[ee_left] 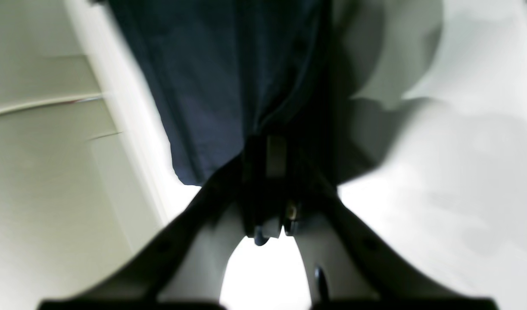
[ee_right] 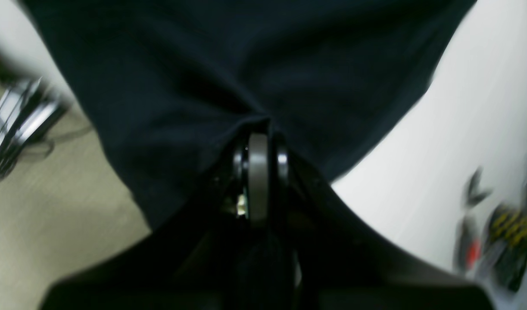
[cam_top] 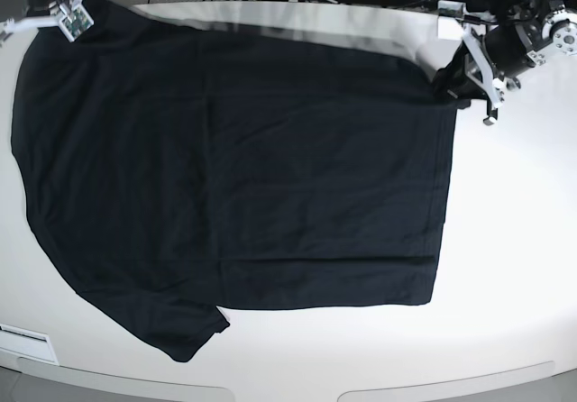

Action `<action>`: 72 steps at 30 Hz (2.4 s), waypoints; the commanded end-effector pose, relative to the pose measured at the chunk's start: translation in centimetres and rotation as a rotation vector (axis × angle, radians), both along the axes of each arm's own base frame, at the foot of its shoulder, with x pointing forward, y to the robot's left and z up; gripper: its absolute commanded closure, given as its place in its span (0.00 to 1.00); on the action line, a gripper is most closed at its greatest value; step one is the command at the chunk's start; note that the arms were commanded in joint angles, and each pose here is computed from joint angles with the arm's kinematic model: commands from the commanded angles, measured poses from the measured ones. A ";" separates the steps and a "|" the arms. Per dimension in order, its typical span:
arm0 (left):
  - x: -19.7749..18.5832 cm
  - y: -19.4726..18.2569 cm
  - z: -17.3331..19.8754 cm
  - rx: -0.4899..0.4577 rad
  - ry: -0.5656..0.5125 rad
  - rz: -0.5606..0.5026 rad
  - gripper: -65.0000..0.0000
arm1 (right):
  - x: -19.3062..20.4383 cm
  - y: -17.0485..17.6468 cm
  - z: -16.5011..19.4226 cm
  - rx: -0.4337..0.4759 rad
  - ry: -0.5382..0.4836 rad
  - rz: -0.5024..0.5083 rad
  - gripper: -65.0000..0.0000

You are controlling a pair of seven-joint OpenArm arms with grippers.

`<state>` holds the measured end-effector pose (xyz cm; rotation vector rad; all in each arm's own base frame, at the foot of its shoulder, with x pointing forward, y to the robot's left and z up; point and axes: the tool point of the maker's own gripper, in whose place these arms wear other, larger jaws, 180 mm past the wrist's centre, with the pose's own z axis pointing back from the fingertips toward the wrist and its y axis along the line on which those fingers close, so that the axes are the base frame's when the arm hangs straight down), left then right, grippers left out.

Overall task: Fold the T-shirt properly
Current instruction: 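Pull the grasped shoulder corners apart to straighten the black shirt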

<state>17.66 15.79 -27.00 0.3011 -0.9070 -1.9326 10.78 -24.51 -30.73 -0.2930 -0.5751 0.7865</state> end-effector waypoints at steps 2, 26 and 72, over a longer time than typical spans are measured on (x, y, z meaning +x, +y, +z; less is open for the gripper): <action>0.8 -0.4 1.0 -0.012 -0.068 -0.016 1.00 | 3.0 0.6 1.7 0.015 -0.091 0.060 1.00; 5.5 1.6 -1.8 -0.010 -0.247 0.145 1.00 | 12.0 -3.2 3.6 -0.005 -0.221 0.194 1.00; 10.7 2.2 1.6 -0.471 -0.419 0.588 0.69 | 19.2 -1.2 6.1 0.208 -0.426 0.103 0.47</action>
